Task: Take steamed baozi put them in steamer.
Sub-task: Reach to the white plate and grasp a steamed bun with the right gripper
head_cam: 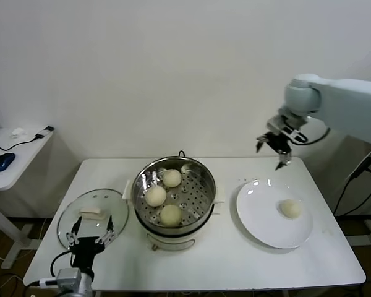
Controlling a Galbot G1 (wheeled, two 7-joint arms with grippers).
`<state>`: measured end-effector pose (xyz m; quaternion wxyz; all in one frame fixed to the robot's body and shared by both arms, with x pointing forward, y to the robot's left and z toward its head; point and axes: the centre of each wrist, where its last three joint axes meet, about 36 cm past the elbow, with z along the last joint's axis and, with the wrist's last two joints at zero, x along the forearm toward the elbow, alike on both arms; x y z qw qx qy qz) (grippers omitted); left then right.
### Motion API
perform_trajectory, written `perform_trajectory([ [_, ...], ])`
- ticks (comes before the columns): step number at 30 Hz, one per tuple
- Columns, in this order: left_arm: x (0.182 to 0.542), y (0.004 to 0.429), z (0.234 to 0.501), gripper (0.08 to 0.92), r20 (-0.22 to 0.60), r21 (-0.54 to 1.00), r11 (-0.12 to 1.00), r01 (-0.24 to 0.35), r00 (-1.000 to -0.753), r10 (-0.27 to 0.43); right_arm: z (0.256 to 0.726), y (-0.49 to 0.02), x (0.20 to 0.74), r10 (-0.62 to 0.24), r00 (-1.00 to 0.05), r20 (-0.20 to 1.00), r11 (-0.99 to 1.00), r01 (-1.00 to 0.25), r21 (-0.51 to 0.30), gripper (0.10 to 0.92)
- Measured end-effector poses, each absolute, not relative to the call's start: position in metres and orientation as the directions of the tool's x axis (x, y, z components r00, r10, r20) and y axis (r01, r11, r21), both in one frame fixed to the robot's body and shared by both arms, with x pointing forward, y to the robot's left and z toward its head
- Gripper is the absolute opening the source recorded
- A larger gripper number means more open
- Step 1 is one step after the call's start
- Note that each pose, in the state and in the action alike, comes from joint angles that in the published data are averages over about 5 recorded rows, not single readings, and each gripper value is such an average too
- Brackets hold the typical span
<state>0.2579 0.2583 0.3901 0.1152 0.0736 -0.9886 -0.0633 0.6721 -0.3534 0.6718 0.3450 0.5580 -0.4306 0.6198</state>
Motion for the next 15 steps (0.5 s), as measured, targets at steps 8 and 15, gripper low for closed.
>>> perform_trajectory([
  [8,0.253,0.260,0.388,0.823,0.226,0.148,0.979,-0.138,-0.959,-0.169,0.601,-0.416,0.666,-0.056,-0.101,0.993,-0.194,-0.975,-0.110,0.823],
  [15,0.253,0.261,0.386,0.823,0.233,0.150,0.979,-0.139,-0.957,-0.172,0.546,-0.440,0.658,-0.042,-0.070,0.997,-0.104,-0.992,-0.074,0.823],
])
